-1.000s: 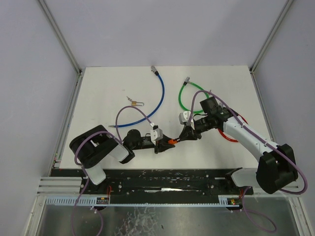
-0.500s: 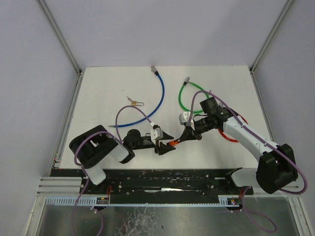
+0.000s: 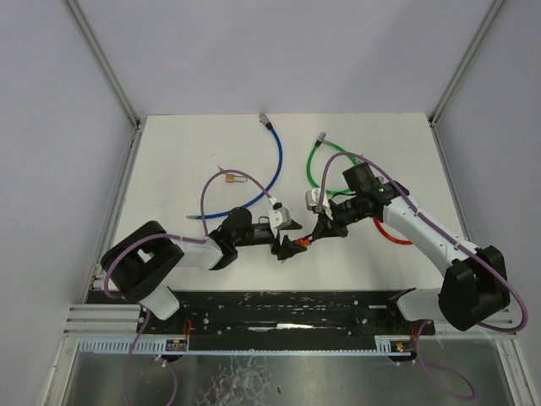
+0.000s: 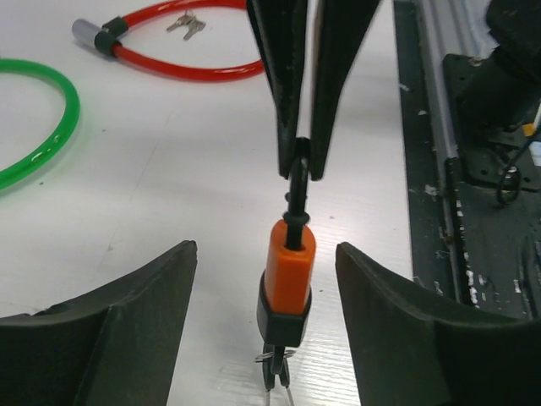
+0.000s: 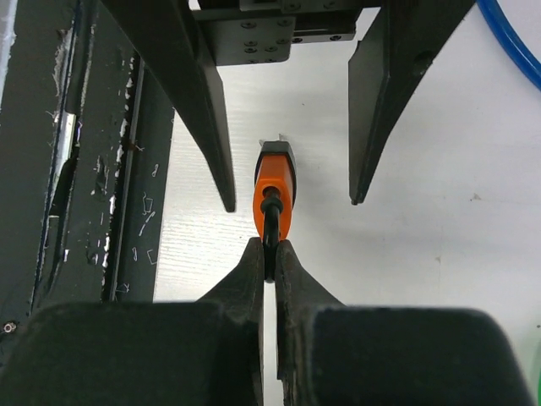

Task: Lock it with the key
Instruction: Lock the lock.

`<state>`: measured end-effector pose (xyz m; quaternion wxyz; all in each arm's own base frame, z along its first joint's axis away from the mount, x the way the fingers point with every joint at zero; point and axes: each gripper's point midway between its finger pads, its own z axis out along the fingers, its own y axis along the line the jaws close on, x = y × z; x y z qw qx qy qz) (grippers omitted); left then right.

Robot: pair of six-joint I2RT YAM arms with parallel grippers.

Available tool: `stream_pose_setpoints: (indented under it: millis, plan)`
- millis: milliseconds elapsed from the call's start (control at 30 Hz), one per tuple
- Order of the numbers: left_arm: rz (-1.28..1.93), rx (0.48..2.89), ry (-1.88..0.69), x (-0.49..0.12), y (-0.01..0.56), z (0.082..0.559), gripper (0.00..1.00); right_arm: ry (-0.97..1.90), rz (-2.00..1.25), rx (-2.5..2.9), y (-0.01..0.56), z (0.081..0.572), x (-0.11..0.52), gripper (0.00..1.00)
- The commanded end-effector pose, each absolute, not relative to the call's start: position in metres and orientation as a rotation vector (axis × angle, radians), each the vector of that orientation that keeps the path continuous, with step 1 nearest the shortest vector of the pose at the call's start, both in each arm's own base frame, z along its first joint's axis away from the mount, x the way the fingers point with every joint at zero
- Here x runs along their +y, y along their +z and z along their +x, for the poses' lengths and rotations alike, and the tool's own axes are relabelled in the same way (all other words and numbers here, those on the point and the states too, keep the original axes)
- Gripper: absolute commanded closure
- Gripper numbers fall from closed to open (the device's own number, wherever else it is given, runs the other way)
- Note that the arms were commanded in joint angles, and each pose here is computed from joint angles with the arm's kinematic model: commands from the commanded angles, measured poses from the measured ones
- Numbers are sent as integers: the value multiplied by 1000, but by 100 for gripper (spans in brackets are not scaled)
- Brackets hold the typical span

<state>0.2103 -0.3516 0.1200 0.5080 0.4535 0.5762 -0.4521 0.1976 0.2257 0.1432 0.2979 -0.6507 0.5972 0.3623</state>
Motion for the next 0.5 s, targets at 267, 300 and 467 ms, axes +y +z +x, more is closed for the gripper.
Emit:
stream_pose_setpoints:
  millis: [267, 300, 467]
  plan:
    - [1194, 1539, -1064, -363, 98, 213, 60, 879, -1738, 1623, 151, 210, 229, 100]
    - [1196, 1536, -1068, -364, 98, 213, 60, 878, -1742, 1628, 149, 210, 229, 100]
    - [1216, 1534, -1101, -371, 92, 210, 68, 882, -1762, 1651, 143, 209, 232, 100]
